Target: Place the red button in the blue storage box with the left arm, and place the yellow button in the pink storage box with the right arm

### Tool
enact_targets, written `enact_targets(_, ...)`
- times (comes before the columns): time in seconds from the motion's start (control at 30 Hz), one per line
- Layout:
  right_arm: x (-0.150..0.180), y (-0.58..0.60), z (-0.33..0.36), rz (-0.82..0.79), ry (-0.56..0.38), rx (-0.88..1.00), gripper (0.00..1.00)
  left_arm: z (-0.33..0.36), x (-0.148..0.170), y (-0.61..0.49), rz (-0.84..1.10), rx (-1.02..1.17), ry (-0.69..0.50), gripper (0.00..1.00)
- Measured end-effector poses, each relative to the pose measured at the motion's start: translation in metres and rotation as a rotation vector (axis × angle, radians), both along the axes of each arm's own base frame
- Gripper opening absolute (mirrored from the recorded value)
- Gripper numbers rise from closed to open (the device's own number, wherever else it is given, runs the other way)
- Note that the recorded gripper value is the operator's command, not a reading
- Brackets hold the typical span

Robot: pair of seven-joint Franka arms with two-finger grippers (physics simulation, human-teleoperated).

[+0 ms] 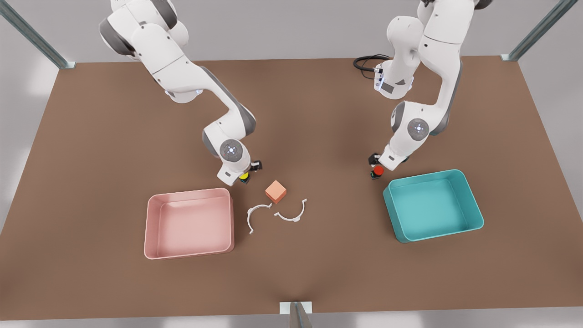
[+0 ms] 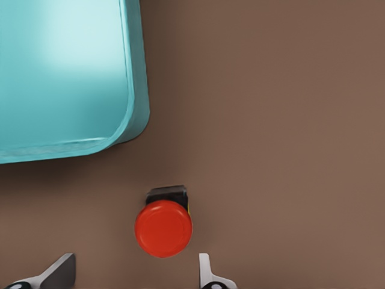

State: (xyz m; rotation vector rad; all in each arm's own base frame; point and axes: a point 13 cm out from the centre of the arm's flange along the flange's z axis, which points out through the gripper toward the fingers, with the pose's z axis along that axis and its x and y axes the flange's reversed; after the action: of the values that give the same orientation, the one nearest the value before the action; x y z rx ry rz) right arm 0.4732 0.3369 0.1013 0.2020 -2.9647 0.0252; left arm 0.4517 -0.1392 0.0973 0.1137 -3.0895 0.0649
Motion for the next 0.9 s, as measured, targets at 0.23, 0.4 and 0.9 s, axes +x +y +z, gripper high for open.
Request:
enact_targets(0.23,-0.007,-0.005,-0.036,-0.037,-0.035,-0.005,0.90,-0.014,0.008,-0.013,0.033,-0.011,0.000,1.00)
enact_targets(0.4,-0.002,0.000,-0.043,-0.072,-0.066,0.015,0.77,-0.020,0.015,-0.016,0.052,-0.016,-0.002,1.00)
enact_targets(0.9,0.005,0.002,-0.047,-0.147,-0.112,0.051,0.51,-0.032,0.023,-0.022,0.069,-0.013,0.005,0.61)
